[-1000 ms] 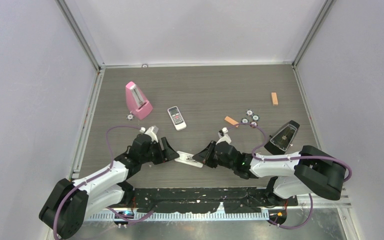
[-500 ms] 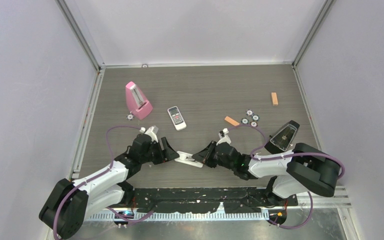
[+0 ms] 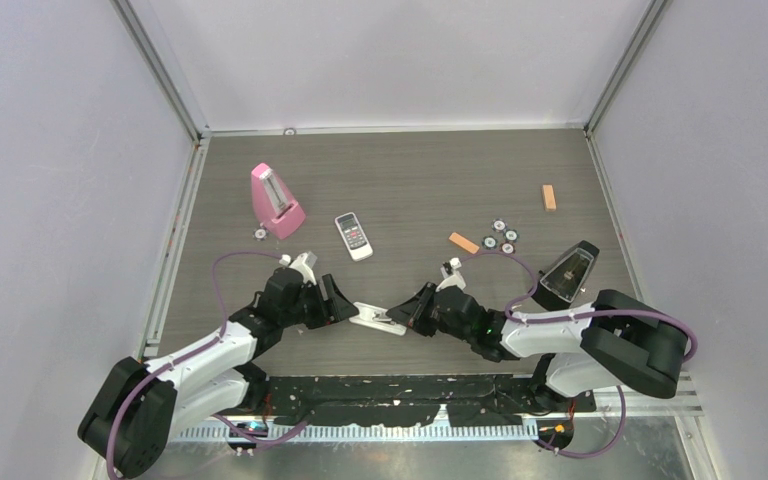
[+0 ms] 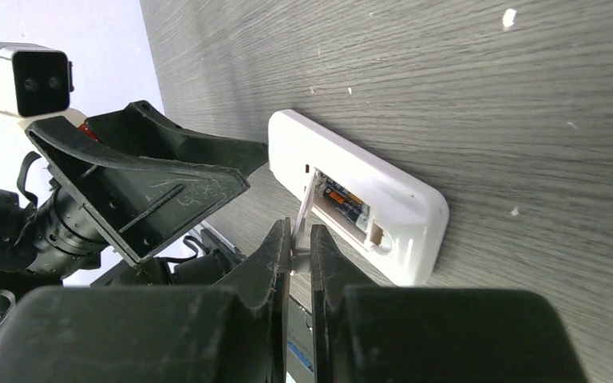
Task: Load the batteries into the remote control
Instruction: Load the battery cover into the remote control.
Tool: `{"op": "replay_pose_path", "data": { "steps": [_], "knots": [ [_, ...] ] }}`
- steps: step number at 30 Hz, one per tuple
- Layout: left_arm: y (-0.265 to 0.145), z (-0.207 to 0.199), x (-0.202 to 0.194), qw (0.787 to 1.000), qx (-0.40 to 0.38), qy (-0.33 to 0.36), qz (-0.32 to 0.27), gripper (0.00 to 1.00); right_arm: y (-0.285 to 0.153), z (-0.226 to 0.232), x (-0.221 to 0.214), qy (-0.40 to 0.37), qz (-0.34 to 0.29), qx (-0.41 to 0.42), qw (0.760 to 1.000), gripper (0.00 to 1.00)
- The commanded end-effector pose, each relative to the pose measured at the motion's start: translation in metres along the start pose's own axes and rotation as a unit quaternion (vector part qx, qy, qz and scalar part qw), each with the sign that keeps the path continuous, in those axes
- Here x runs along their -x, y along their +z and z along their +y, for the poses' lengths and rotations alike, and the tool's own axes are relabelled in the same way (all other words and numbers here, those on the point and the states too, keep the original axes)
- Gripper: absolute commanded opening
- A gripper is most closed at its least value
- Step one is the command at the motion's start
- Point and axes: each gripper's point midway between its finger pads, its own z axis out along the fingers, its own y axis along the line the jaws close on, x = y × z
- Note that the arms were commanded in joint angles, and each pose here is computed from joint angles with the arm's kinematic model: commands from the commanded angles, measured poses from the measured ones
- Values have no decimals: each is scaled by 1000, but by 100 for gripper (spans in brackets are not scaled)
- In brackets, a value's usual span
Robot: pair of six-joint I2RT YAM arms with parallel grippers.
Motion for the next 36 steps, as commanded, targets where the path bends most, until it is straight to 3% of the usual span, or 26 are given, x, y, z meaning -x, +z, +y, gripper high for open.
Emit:
{"op": "replay_pose_path", "data": {
  "steps": [1,10,36],
  "knots": [
    [2,4,0,1000,2,6,-3,64,-3,-7,10,-4,-24,-11,1000,5],
    [1,3,0,1000,0,5,-2,64,4,-1,0,7,2,5,1000,5],
    [5,8,-3,1000,10,5,3,61,-2,20,7,20,-9,47,999,5]
  ]
}}
